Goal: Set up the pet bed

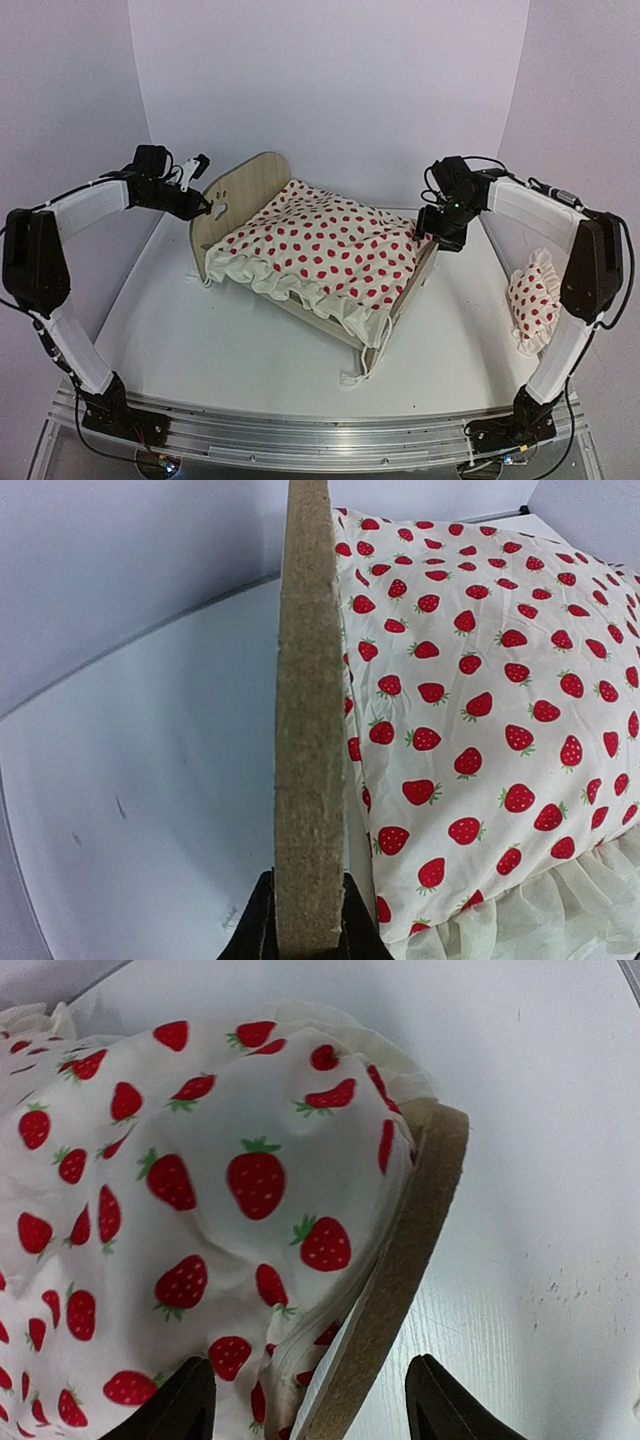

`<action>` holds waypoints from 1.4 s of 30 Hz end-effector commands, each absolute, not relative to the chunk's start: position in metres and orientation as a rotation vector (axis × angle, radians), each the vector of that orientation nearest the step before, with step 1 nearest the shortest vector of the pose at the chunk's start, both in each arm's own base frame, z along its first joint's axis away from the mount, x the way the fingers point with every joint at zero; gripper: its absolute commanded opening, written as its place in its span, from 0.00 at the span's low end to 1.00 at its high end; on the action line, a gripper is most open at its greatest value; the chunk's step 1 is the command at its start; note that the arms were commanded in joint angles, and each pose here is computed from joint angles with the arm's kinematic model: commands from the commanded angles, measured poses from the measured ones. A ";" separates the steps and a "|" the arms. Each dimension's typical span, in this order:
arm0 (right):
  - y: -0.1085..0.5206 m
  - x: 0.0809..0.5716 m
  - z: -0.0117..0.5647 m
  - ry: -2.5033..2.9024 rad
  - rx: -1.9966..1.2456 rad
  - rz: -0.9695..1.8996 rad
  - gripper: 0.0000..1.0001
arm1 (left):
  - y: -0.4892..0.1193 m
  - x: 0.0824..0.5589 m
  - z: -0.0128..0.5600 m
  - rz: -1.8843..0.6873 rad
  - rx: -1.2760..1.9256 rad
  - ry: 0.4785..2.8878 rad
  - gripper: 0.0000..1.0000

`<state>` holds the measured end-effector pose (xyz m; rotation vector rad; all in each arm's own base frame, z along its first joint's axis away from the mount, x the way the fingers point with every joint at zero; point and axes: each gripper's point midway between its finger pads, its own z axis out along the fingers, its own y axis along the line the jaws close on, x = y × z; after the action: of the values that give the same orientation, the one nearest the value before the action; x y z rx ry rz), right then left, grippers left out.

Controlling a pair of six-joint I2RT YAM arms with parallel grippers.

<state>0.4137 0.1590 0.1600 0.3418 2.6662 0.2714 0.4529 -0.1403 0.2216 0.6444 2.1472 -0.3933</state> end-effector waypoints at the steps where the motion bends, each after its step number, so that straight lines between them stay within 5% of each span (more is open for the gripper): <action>1: 0.185 0.432 0.147 2.683 0.271 0.286 0.65 | -0.098 0.384 0.251 -0.418 0.103 2.229 0.00; 9: 0.256 0.472 0.160 2.632 0.096 0.428 0.64 | -0.064 0.333 0.236 -0.402 -0.285 2.252 0.00; 22: 0.232 0.442 0.207 2.554 0.049 0.387 0.67 | -0.096 0.342 0.198 -0.606 -0.177 2.256 0.00; 31: 0.216 0.353 0.228 2.586 -0.107 0.556 0.65 | -0.080 0.323 0.275 -0.435 0.019 2.051 0.43; 38: 0.216 0.295 0.180 2.722 -0.312 0.677 0.60 | -0.117 0.282 0.407 -0.307 0.613 1.497 0.46; 42: 0.218 0.280 0.155 2.750 -0.412 0.736 0.57 | -0.178 0.292 0.383 -0.549 0.816 1.630 0.48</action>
<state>0.2971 0.2090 0.1691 -0.2572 2.7435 0.6154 0.2905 -0.1152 0.3827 0.5099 1.6586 -0.3866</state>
